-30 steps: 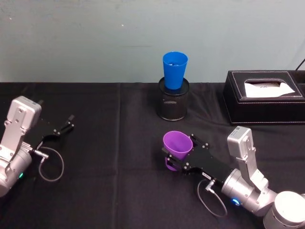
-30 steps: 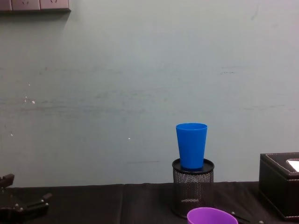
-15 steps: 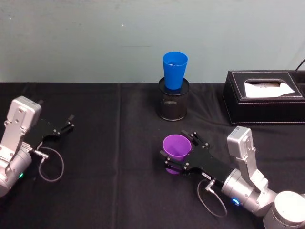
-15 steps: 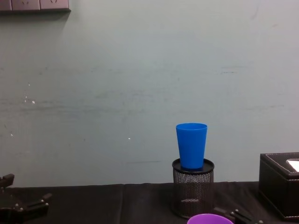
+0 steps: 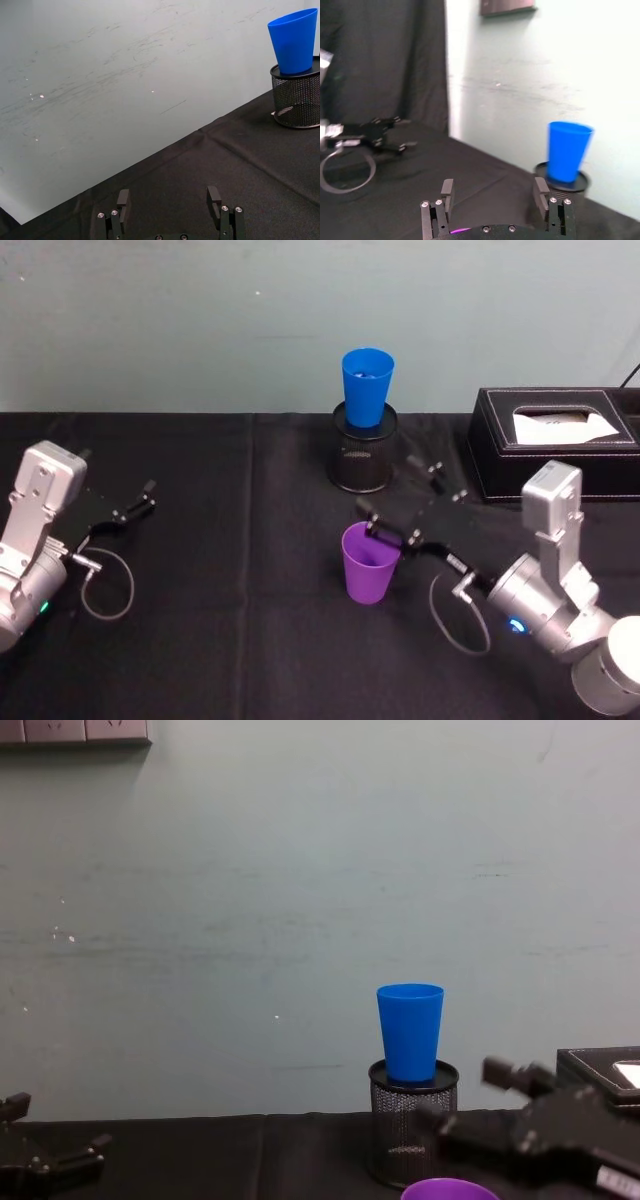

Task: Pick up one cup with a gripper and tap it against the other cup.

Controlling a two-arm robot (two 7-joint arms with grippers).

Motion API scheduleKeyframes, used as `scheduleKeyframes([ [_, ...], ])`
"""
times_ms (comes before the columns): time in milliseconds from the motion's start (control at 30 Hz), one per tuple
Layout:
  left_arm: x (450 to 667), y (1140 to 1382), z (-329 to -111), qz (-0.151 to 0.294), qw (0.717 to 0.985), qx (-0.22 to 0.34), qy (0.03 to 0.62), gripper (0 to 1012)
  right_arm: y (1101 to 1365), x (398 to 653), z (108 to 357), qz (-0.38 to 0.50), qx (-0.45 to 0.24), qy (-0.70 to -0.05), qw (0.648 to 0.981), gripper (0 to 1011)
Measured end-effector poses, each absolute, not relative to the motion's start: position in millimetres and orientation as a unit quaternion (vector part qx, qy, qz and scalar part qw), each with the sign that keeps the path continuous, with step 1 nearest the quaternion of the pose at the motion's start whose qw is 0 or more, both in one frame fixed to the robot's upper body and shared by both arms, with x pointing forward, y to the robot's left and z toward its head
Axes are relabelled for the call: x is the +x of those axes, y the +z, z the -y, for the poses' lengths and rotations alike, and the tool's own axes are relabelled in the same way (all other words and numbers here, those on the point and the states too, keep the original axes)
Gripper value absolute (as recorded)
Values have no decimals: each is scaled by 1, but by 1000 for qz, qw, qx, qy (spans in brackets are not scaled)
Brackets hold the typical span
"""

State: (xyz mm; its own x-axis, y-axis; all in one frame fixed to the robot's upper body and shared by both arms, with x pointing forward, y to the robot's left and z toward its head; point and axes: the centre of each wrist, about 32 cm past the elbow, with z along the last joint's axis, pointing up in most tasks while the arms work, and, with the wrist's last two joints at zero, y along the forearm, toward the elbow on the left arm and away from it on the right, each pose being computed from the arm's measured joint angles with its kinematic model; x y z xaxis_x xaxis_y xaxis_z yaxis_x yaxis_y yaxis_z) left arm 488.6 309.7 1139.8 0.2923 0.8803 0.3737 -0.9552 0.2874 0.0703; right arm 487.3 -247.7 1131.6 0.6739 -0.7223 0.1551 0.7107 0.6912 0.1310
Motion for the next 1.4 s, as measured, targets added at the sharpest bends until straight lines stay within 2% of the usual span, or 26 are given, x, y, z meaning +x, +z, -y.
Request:
scheduleKeyframes([
  [267,489,1140,-311,133,791,142,581,1000,1139,478,254,91,38,-473,876,1003],
  [500,489,1140,-310,133,791,141,580,1000,1133,480,258,54,10,-531,845,1002],
  [1400,489,1140,-310,132,791,141,580,1000,1123,481,253,37,10,-536,844,1002],
])
